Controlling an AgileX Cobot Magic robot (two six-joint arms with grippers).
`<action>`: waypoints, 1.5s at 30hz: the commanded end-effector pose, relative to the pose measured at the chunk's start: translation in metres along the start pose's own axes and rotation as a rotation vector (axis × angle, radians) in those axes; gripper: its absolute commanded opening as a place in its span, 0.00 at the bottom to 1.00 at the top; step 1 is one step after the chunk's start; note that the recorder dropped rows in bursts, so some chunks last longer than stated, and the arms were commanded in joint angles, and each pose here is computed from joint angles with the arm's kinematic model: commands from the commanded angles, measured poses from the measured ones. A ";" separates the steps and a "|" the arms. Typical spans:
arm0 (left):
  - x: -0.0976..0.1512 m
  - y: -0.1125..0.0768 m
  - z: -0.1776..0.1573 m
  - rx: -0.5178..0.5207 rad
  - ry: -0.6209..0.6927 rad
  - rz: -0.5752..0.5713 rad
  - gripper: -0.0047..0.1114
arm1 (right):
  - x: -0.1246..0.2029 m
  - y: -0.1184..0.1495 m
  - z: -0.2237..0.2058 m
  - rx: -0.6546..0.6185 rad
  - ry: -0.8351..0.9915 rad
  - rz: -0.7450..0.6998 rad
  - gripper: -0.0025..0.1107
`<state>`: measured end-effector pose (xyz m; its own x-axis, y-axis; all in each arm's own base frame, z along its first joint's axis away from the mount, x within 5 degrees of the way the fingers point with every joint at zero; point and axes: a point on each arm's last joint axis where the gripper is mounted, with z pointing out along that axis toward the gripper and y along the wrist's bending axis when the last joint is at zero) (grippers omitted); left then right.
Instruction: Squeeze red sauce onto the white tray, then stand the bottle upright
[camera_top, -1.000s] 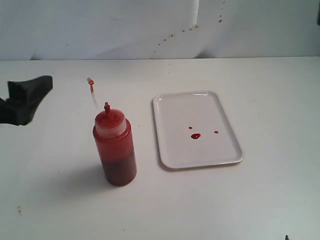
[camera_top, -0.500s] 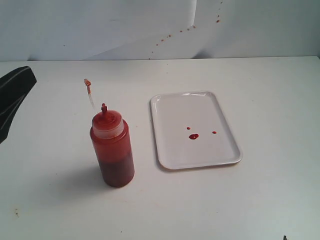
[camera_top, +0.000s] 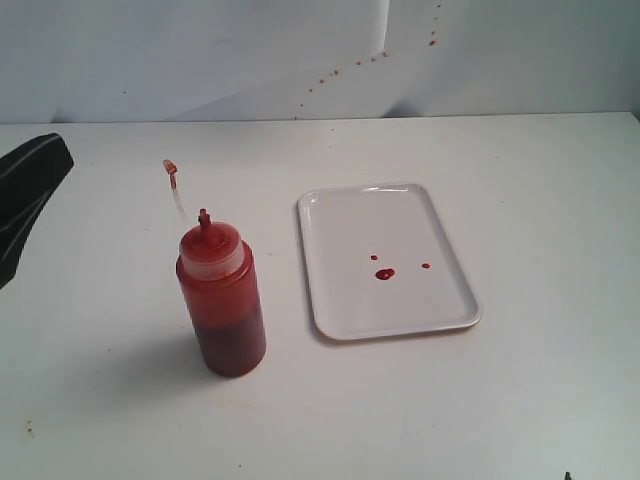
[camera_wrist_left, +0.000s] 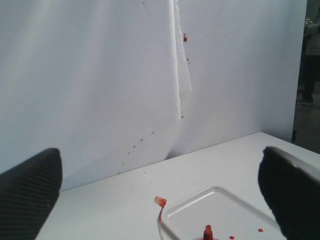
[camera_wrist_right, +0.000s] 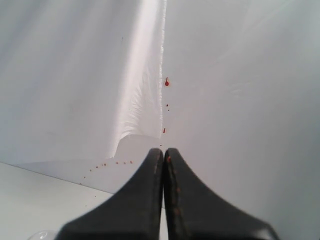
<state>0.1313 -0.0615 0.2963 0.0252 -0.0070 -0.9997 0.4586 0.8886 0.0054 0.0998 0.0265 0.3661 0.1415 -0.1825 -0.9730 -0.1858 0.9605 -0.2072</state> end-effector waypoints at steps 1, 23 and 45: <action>0.003 -0.001 -0.001 0.001 0.025 0.000 0.94 | 0.002 0.000 -0.001 0.006 0.005 0.000 0.02; 0.004 0.000 -0.001 -0.003 0.034 0.000 0.94 | 0.002 0.000 -0.001 0.006 0.005 0.000 0.02; 0.022 0.002 -0.004 -0.030 0.128 -0.070 0.94 | 0.002 0.000 -0.001 0.006 0.005 0.000 0.02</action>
<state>0.1303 -0.0584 0.2765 -0.1091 -0.0295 -0.9936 0.4272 0.9012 -0.0737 0.1000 0.0258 0.3659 0.1381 -0.1832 -0.9733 -0.1785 0.9620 -0.2064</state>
